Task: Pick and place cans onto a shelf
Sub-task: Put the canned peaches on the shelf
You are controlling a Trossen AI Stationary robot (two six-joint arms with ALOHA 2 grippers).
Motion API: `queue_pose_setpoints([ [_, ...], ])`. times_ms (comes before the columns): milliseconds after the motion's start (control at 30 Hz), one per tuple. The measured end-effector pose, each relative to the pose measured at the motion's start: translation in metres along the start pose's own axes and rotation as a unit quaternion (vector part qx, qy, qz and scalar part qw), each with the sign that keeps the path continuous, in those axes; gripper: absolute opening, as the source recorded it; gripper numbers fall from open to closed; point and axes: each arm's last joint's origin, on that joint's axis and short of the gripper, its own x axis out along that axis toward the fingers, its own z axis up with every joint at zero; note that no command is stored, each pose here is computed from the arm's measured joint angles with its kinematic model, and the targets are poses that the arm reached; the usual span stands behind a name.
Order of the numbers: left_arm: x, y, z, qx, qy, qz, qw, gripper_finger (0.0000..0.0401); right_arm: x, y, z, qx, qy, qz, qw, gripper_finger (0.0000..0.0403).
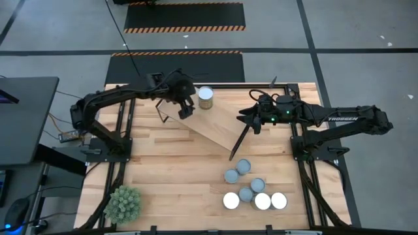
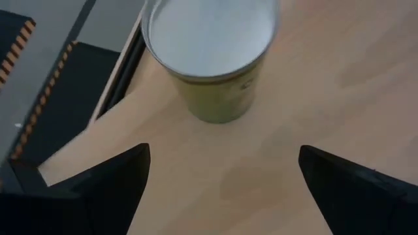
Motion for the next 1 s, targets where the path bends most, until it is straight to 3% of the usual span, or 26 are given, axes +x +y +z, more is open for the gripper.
queue_pose_setpoints([
  [200,-0.029,-0.009,-0.003,-0.046,-0.027,-0.017,0.998,0.0395,-0.001,0.001,0.001,0.005,0.004,-0.003,1.0,0.0219],
  [367,-0.041,-0.03,0.0,-0.033,-0.057,-0.044,0.997,0.0395,-0.006,0.011,0.02,-0.026,0.011,-0.025,0.999,0.0217],
  [667,-0.018,-0.073,-0.007,-0.018,-0.112,-0.095,0.989,0.0395,-0.008,0.025,0.053,-0.075,0.031,-0.052,0.995,0.0217],
  [1000,0.003,-0.107,-0.027,-0.031,-0.119,-0.135,0.983,0.0395,-0.004,0.036,0.056,-0.049,0.067,-0.04,0.996,0.0216],
])
